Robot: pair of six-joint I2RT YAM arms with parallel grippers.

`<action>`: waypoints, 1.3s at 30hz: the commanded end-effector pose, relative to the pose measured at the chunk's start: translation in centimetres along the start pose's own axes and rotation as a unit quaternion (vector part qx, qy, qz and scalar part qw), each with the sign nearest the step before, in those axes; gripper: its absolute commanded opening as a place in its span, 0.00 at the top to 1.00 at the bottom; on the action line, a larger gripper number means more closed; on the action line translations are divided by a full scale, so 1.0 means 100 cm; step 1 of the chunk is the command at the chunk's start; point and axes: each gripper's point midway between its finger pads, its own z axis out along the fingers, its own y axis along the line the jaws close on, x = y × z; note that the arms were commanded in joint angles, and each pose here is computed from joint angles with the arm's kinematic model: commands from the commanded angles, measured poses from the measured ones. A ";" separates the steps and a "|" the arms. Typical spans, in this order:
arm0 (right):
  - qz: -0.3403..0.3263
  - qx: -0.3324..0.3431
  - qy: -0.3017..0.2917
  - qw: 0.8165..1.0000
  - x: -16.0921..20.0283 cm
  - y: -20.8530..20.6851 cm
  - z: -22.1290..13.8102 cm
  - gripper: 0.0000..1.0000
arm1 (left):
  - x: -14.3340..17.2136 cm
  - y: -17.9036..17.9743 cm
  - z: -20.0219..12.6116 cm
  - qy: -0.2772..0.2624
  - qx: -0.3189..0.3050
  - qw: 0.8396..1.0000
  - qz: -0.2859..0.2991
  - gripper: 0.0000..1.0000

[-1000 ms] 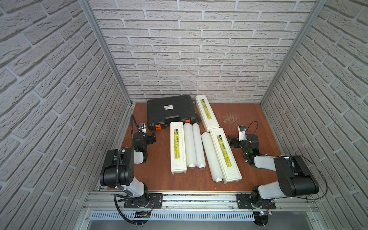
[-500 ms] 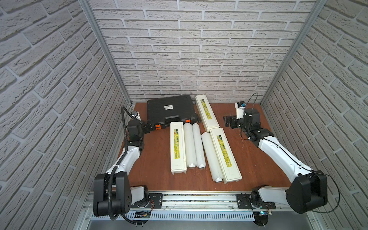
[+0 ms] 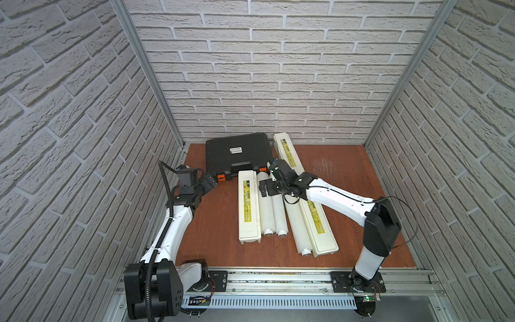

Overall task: Put plastic wrap rolls into dispensers
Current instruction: Pick up the plastic wrap cutting box from the center of the board.

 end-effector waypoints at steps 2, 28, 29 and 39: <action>0.007 0.003 0.012 1.000 -0.010 0.039 0.029 0.00 | 0.003 -0.013 -0.002 0.031 0.014 0.999 -0.040 0.02; -0.028 0.107 -0.038 0.993 -0.042 0.057 0.066 0.01 | -0.020 0.007 -0.018 0.040 -0.010 0.999 0.020 0.02; -0.028 0.101 -0.031 0.994 -0.041 0.060 0.072 0.01 | -0.019 0.008 -0.017 0.042 -0.010 0.999 0.021 0.02; -0.012 0.088 -0.004 0.996 -0.028 0.067 0.110 0.00 | -0.015 0.012 -0.013 0.054 -0.018 0.998 0.023 0.02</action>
